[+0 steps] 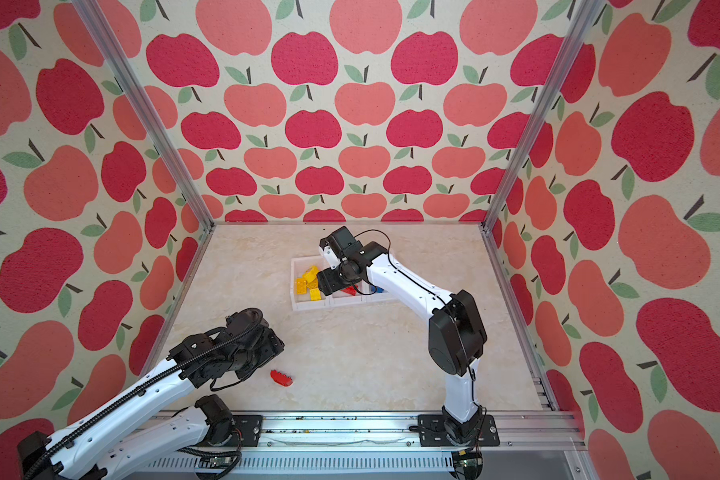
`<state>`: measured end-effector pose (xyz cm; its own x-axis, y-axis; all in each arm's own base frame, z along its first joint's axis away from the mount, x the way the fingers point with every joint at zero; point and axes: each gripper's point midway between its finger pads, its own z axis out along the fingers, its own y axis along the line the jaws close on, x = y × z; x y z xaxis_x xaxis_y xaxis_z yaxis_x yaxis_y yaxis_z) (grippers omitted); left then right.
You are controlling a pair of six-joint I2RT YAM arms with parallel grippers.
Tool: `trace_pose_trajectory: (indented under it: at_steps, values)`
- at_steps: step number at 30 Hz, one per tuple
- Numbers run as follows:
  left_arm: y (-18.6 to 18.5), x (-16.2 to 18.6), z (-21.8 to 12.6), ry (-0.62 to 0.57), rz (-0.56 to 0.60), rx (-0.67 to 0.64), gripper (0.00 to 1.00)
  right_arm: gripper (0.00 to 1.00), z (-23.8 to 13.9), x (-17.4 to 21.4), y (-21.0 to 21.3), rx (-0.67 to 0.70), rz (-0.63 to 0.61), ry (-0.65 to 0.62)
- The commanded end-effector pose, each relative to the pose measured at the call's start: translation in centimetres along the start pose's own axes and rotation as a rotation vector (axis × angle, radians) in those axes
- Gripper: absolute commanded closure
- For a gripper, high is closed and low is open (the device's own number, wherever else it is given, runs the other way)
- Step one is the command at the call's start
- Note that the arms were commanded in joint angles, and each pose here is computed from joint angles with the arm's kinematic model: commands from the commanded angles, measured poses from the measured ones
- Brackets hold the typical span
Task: Sort the legos into containers by color
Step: 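Lower the left gripper over the red curved brick while the right arm withdraws, then close the left gripper on the red curved brick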
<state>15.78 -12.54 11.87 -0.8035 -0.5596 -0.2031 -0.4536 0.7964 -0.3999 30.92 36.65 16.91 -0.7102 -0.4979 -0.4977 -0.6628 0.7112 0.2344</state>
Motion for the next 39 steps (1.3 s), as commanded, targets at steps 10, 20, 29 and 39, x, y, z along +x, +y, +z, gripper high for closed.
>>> trace_pose_trajectory:
  at_steps: [10, 20, 29, 39]
  values:
    - [3.3, 3.3, 2.1, 0.053, -0.253, -0.142, 0.21, 0.18, -3.7, 5.9, 0.0, -0.025, 0.036, 0.084]
    - [4.3, 4.6, 4.2, 0.101, -0.326, -0.172, 0.28, 0.17, -5.0, 9.3, -2.0, -0.014, 0.121, 0.095]
    - [4.5, 5.0, 5.7, 0.132, -0.373, -0.163, 0.33, 0.17, -5.4, 10.3, -3.3, 0.002, 0.154, 0.097]
    - [3.6, 5.1, 6.7, 0.172, -0.359, -0.194, 0.41, 0.17, -5.6, 11.5, -4.2, 0.008, 0.178, 0.108]
